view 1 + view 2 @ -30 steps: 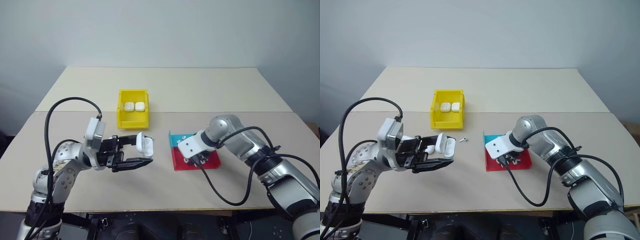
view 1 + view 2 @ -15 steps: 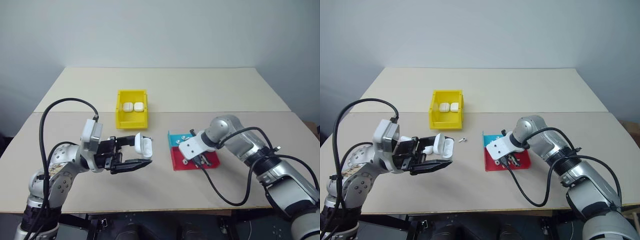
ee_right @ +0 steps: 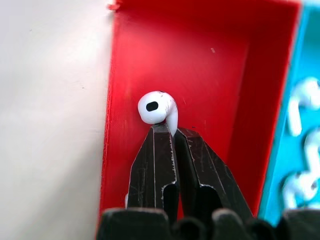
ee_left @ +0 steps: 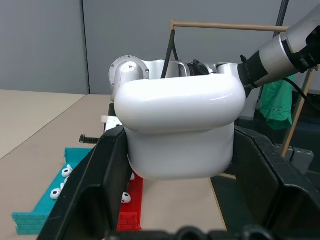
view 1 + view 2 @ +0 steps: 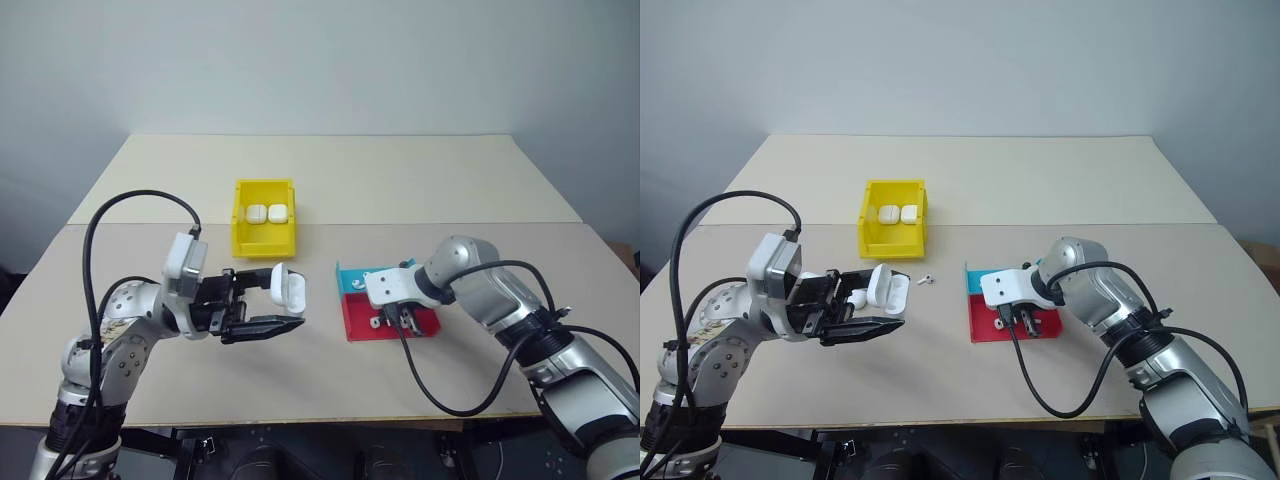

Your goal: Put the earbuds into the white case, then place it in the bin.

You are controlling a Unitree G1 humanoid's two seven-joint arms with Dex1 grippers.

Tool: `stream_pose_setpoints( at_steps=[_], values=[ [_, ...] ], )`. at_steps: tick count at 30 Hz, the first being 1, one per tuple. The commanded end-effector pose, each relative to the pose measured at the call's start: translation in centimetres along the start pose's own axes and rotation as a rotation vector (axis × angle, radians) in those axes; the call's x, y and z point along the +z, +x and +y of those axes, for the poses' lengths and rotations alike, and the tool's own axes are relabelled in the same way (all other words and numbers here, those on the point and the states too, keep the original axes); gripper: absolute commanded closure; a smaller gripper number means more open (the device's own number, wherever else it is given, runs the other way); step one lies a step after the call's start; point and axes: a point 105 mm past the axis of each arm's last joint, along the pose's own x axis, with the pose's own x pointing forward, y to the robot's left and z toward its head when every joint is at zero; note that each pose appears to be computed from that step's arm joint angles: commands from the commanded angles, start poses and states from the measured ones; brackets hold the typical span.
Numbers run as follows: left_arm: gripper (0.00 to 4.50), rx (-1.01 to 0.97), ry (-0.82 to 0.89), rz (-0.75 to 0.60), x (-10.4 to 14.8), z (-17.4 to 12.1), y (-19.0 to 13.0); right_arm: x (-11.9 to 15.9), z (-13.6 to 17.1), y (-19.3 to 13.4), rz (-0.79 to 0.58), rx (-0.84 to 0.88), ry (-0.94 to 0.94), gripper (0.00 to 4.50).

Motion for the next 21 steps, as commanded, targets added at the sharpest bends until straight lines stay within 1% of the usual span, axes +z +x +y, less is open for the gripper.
stream_pose_setpoints(
  at_steps=[1,4,9,15,21],
  values=[
    [1.65,-0.020,0.035,-0.005,0.5,-0.4,0.1,0.1,-0.1,-0.4,-0.008,-0.030,0.088,4.47],
    [1.65,-0.018,0.033,-0.005,0.4,-0.5,0.1,0.0,0.0,-0.2,0.002,-0.034,0.111,3.58],
    [1.65,-0.012,0.033,-0.006,0.4,-0.5,0.0,0.3,0.1,-0.2,-0.010,-0.027,0.113,1.95],
    [1.65,-0.008,0.038,-0.004,0.4,-0.4,-0.1,1.2,0.6,-1.5,-0.048,0.014,-0.003,1.95],
    [1.65,-0.005,0.042,-0.006,0.4,-0.4,0.0,1.9,0.6,-1.2,-0.066,0.014,-0.038,1.95]
  ],
)
